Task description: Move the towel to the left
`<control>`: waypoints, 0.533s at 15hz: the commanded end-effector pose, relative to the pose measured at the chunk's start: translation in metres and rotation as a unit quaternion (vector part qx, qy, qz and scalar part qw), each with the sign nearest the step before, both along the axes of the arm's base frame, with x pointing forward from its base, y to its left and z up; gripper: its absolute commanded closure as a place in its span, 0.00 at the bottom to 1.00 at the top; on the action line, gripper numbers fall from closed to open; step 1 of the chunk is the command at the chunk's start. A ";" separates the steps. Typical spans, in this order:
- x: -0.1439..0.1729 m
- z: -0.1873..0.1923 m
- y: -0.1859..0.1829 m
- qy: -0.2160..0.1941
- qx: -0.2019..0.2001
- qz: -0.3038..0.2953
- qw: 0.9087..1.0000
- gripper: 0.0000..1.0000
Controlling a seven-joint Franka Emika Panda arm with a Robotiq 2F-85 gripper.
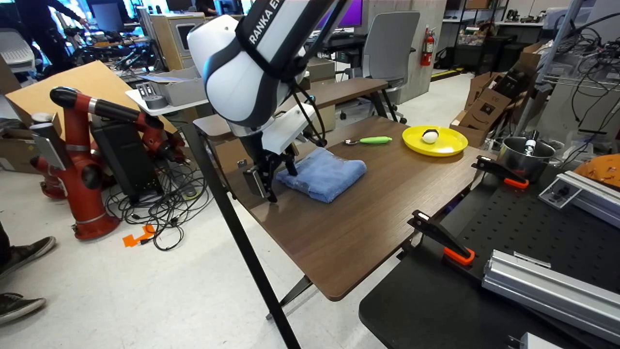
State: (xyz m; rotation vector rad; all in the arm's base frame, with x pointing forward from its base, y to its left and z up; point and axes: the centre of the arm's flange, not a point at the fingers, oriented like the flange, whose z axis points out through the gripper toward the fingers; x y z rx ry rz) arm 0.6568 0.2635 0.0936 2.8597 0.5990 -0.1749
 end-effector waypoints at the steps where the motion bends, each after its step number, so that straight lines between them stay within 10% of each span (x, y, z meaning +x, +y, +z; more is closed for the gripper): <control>1: 0.009 0.009 0.010 0.001 0.002 0.031 1.000 0.00; 8: -0.001 0.063 -0.001 -0.025 0.038 0.054 0.997 0.00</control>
